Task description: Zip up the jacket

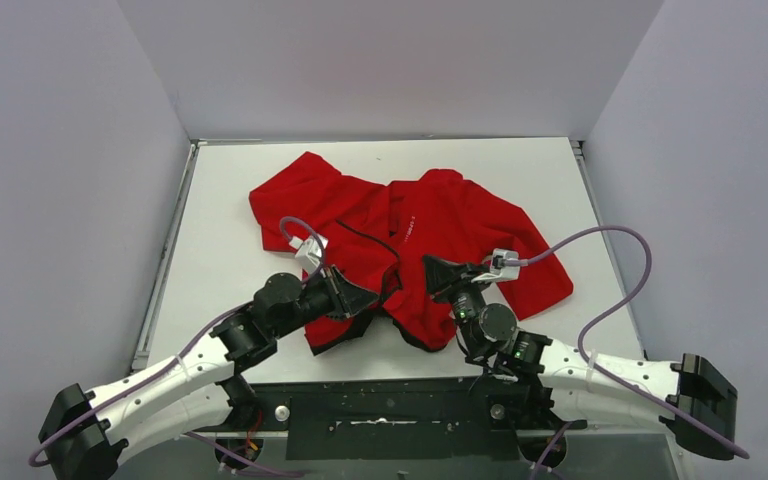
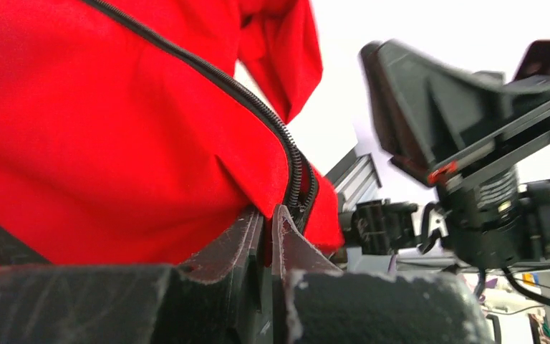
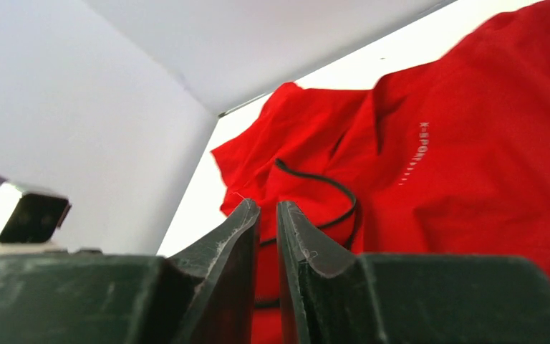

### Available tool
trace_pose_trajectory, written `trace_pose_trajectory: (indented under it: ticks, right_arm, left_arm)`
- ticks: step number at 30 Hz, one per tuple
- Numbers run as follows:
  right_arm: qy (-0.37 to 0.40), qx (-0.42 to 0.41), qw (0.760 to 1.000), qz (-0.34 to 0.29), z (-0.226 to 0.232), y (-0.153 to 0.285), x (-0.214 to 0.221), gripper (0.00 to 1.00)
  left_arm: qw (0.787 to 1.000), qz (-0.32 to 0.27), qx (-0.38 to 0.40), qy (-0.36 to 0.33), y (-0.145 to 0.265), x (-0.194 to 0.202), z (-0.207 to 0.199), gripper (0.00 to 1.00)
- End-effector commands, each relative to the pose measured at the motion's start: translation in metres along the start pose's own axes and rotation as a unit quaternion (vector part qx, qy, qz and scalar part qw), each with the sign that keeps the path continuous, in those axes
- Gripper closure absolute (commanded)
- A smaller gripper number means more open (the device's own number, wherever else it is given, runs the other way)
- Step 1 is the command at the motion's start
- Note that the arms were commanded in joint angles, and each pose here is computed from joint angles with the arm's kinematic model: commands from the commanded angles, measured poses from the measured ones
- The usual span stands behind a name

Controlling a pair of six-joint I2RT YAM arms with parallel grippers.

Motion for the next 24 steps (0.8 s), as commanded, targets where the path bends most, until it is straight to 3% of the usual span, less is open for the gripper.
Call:
trace_pose_trajectory:
  ticks: [1, 7, 11, 17, 21, 24]
  right_arm:
    - [-0.008, 0.065, 0.998, -0.008, -0.018, 0.0, -0.005, 0.81]
    - [0.059, -0.032, 0.997, 0.026, -0.017, 0.008, -0.006, 0.77]
    - [0.112, -0.135, 0.983, 0.056, -0.011, 0.015, -0.007, 0.69]
    - [0.217, -0.287, 0.93, 0.076, 0.006, 0.03, -0.013, 0.6]
    - [0.27, -0.364, 0.89, 0.058, 0.018, 0.036, -0.019, 0.47]
    - [0.309, -0.411, 0.857, 0.034, 0.029, 0.038, -0.025, 0.44]
  left_arm:
    - [0.999, 0.033, -0.023, 0.016, 0.0, 0.008, 0.008, 1.0]
    - [0.999, 0.037, -0.031, 0.021, -0.003, 0.005, 0.007, 1.0]
    - [0.998, 0.05, -0.034, 0.021, -0.005, 0.005, 0.005, 1.0]
    - [0.997, 0.071, -0.034, 0.014, -0.004, 0.003, -0.002, 1.0]
    - [0.996, 0.08, -0.047, 0.009, 0.001, -0.002, -0.008, 1.0]
    - [0.995, 0.09, -0.051, 0.006, 0.005, -0.006, -0.016, 1.0]
Point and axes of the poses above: each gripper's point midway between its finger pads, its own y axis back along the fingers, its own z axis along the line the jaws close on, x = y × z, the point moved 8 cm from there along y, back along the fingers, and after that the axes turned 12 degrees about y, right-handed, at the moved point
